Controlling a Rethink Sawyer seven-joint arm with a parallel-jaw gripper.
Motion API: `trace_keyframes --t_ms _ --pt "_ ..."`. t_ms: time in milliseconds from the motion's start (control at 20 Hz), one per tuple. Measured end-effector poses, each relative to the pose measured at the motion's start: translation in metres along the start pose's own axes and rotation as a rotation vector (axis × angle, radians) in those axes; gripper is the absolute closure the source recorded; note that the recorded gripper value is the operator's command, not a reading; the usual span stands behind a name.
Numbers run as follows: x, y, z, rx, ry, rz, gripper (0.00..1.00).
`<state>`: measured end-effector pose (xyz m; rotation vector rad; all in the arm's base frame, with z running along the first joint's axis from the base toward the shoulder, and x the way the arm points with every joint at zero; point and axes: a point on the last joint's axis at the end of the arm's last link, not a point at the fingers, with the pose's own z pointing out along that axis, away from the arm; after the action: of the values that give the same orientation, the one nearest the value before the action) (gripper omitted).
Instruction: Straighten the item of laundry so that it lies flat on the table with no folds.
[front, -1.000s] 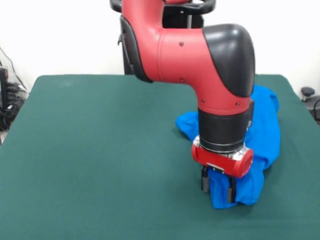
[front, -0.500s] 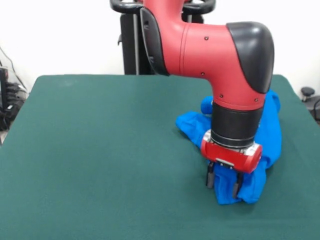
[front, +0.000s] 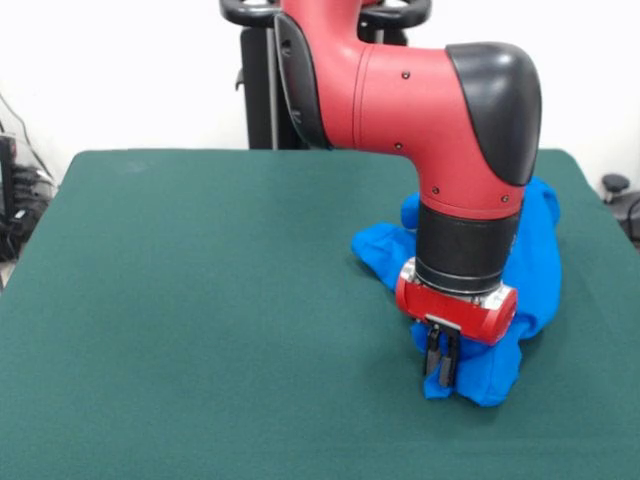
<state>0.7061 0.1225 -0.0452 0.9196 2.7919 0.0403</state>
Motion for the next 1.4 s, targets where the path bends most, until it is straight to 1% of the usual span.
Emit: trace_keyframes --t_ms 100,300,400,500,600,650,700,750,800,950,1050,1100,1250,1300,1350,1400 --pt "0.0 0.001 -0.004 0.0 -0.002 -0.001 1.0" --pt "-0.001 0.001 -0.021 -0.001 0.0 0.001 1.0" --pt "-0.003 0.003 -0.035 0.004 0.007 0.0 1.0" --pt "-0.004 0.008 -0.058 0.021 0.019 -0.014 1.0" --pt "-0.004 0.01 -0.067 0.029 0.024 -0.02 1.0" --pt "-0.001 0.016 -0.083 0.042 0.034 -0.03 1.0" --pt "0.001 0.02 -0.092 0.048 0.041 -0.036 1.0" --pt "0.002 0.022 -0.096 0.05 0.044 -0.039 1.0" --pt "0.007 0.03 -0.109 0.056 0.057 -0.045 1.0" --pt "0.018 0.046 -0.132 0.058 0.081 -0.042 1.0" --pt "0.025 0.057 -0.144 0.055 0.095 -0.024 1.0" --pt "0.032 0.066 -0.152 0.051 0.106 -0.004 1.0" --pt "0.042 0.084 -0.163 0.041 0.122 0.043 1.0" --pt "0.046 0.091 -0.166 0.038 0.126 0.063 1.0" --pt "0.052 0.102 -0.171 0.032 0.131 0.101 1.0" --pt "0.054 0.106 -0.172 0.03 0.131 0.114 1.0"
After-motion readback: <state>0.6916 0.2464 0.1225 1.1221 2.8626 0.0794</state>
